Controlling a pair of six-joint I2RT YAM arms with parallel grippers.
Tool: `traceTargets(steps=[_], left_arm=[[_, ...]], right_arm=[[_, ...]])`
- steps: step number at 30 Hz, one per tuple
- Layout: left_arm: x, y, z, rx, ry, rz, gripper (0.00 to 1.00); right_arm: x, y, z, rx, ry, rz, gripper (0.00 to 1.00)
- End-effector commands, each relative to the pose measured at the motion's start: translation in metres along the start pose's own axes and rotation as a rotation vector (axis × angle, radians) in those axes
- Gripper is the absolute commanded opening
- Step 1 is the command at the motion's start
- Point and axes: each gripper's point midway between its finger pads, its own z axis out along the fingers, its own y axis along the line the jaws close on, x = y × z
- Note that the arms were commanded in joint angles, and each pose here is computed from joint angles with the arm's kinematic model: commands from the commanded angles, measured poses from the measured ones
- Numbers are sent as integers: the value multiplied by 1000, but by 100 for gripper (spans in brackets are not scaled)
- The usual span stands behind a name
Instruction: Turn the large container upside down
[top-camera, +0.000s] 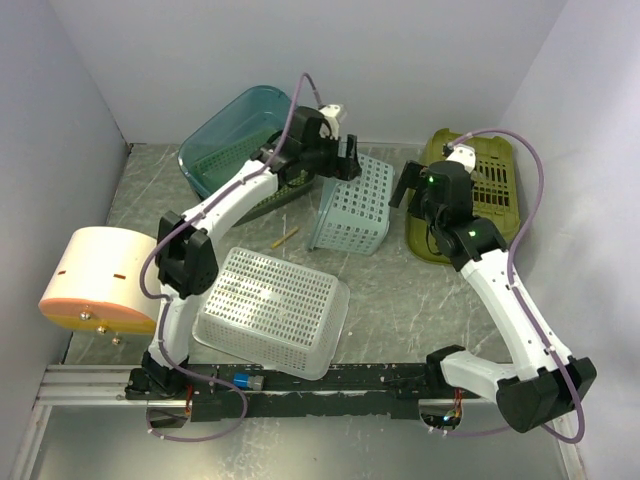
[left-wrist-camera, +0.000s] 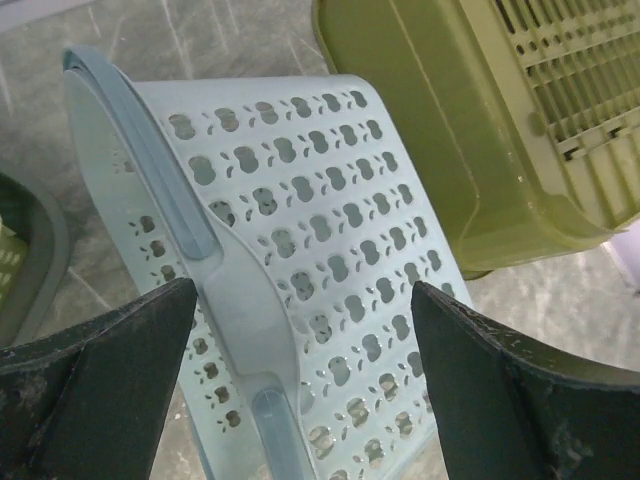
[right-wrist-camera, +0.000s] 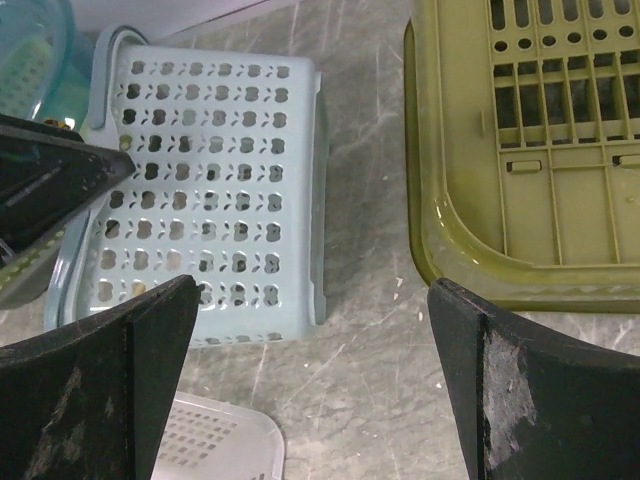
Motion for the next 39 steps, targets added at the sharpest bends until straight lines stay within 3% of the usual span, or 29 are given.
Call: traceTargets(steps=[1,6,12,16,26,35,38,39], left_arm=[[0,-2,-14,-191,-1,167,99],[4,-5,-29,-348,-32,244,99],[21,-2,-30,-406,17,290,99],[29,2,-33,-432,51,285,90],[51,6,-40,-430,94,266,62],[53,9,-39,-426,103,259,24],[51,12,-40,-422,107,245,8],[50,14,-41,-416,109,235,7]], right_arm=[[0,-1,1,1,-6,-5,100],[-4,-9,-4,30,-38,6,100],[-9,-11,-9,32,-63,18,100],[-9,-10,-6,31,-55,13,100],[-7,-4,0,15,-43,21,100],[0,-3,1,9,-26,20,100],[10,8,6,-58,28,39,100],[14,14,8,-94,52,53,100]])
